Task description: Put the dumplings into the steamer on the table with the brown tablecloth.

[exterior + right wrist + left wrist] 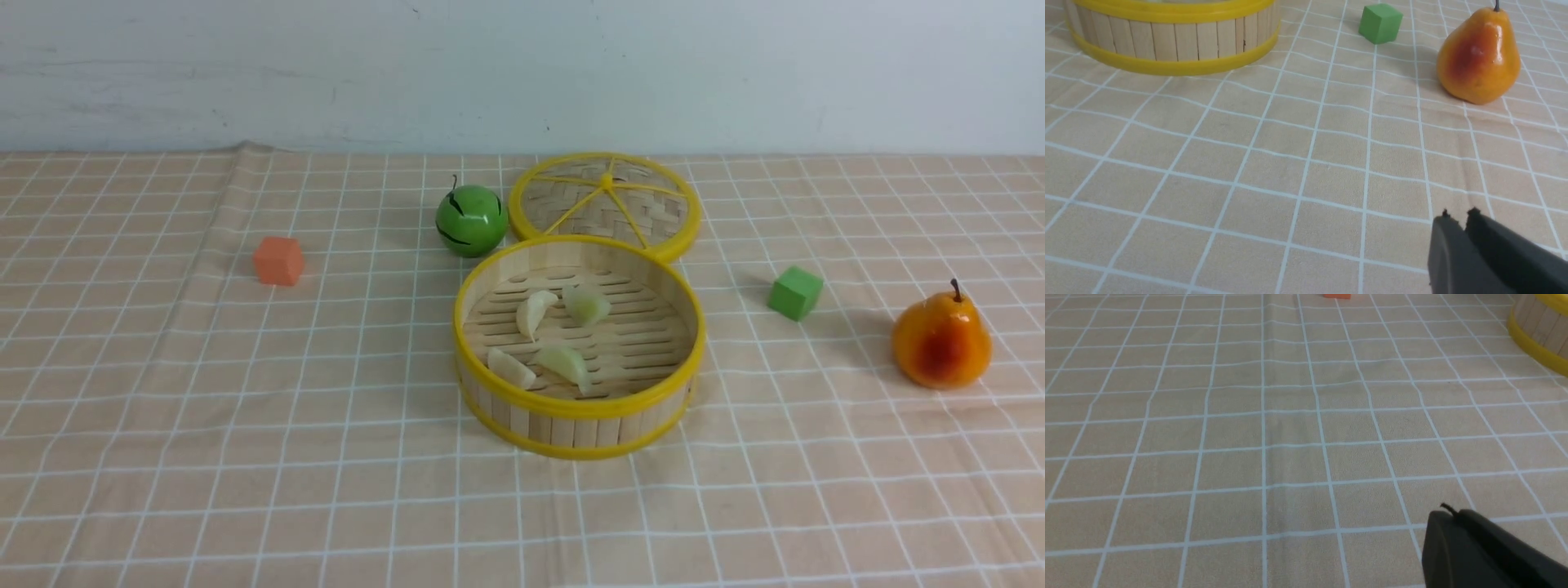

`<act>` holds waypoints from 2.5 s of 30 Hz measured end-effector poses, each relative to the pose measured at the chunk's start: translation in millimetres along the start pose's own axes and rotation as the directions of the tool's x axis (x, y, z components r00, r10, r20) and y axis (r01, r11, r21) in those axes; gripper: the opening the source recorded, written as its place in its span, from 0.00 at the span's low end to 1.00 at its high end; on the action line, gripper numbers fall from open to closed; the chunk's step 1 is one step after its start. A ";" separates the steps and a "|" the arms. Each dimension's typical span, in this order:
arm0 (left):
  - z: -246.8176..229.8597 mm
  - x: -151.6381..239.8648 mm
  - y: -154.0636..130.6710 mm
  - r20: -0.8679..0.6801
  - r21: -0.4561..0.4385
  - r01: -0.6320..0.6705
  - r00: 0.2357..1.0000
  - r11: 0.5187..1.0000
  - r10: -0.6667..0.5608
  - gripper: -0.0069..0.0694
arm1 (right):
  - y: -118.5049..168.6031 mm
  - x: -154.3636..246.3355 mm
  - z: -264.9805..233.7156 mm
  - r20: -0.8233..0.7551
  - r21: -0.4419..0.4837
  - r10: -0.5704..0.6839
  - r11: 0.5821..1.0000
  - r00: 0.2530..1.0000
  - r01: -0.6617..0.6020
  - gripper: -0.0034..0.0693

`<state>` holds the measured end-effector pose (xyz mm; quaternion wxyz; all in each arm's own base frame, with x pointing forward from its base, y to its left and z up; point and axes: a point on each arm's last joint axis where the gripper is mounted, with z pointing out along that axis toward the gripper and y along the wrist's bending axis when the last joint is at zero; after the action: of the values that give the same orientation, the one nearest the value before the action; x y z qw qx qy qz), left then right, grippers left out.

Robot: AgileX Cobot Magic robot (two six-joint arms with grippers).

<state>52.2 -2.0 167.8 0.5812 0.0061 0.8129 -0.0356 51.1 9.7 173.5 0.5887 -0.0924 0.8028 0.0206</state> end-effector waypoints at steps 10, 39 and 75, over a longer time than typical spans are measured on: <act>0.0 0.5 -2.1 -0.006 0.024 0.008 1.000 1.000 -0.008 0.07 | 0.0 0.0 0.0 0.000 0.000 -0.001 1.000 1.000 0.001 0.15; -0.1 0.5 -4.5 -0.008 0.049 0.048 0.999 0.998 -0.048 0.07 | 0.0 0.0 0.0 0.000 0.000 -0.002 1.000 1.000 0.002 0.18; -0.1 0.5 -4.5 -0.008 0.049 0.048 0.999 0.998 -0.048 0.07 | 0.0 0.0 0.0 0.000 0.000 -0.001 1.000 1.000 0.001 0.23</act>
<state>51.6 -6.5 167.5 0.5771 0.0009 0.8137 -0.0695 51.1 9.8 173.5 0.5887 -0.0928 0.8027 0.0205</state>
